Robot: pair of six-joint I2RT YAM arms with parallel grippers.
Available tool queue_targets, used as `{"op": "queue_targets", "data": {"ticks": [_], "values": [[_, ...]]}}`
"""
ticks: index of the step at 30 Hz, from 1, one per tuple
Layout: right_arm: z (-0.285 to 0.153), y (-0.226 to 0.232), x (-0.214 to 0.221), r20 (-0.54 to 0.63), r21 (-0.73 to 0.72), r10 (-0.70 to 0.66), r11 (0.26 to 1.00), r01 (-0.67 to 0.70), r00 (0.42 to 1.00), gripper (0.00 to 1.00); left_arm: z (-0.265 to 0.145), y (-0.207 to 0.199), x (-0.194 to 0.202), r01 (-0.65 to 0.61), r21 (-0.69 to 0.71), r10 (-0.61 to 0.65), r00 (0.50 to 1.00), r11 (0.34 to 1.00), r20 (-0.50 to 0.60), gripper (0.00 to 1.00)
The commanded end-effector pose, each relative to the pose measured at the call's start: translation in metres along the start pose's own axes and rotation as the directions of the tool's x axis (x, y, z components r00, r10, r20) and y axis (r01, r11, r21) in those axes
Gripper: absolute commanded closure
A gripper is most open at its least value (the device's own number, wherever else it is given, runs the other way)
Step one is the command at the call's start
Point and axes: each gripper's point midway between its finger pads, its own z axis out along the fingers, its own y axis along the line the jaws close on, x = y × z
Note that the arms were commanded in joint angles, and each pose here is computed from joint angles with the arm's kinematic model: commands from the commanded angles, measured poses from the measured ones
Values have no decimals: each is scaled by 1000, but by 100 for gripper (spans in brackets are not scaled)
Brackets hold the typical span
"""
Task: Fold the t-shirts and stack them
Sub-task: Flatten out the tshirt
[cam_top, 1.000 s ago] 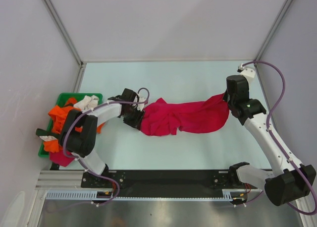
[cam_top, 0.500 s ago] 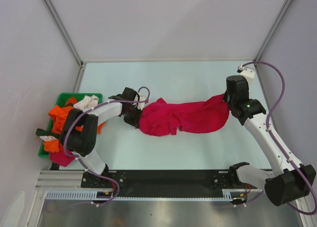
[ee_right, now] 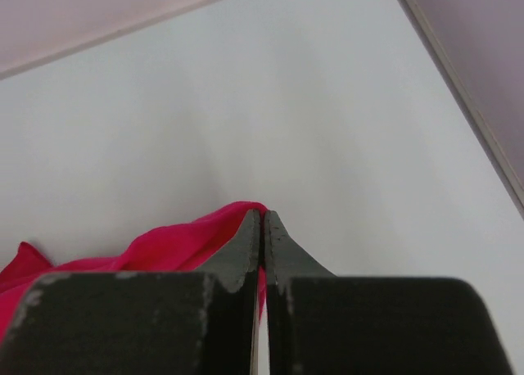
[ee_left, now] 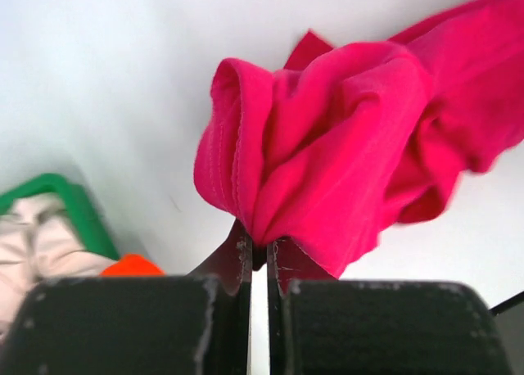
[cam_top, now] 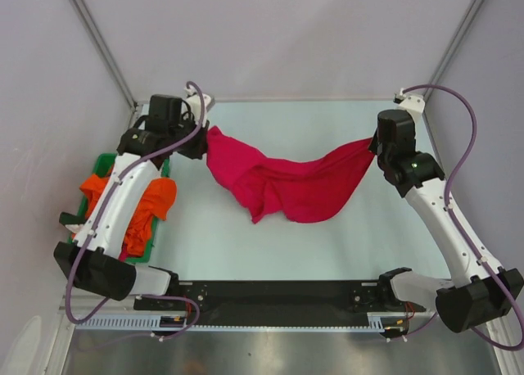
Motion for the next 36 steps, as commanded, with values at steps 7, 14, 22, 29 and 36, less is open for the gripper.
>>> {"op": "queue_targets", "data": {"ticks": [7,14,22,29,36], "values": [[-6,17,-39,86,-52,22,998,-17,996,100,-41,10,-23,-9,-65,12,999,998,44,94],[-6,15,-31,70,-53,16,999,-13,997,100,0,23,27,75,-79,-84,989,994,-119,100],[-5,15,-20,49,-57,12,998,-9,999,100,39,2,104,51,57,-23,911,997,-411,100],[-1,13,-7,25,-46,1,999,0,1000,100,76,0,145,73,89,-21,876,993,-482,97],[0,10,-2,14,-30,-9,1000,9,1000,100,94,6,133,77,63,-42,900,995,-434,100]]}}
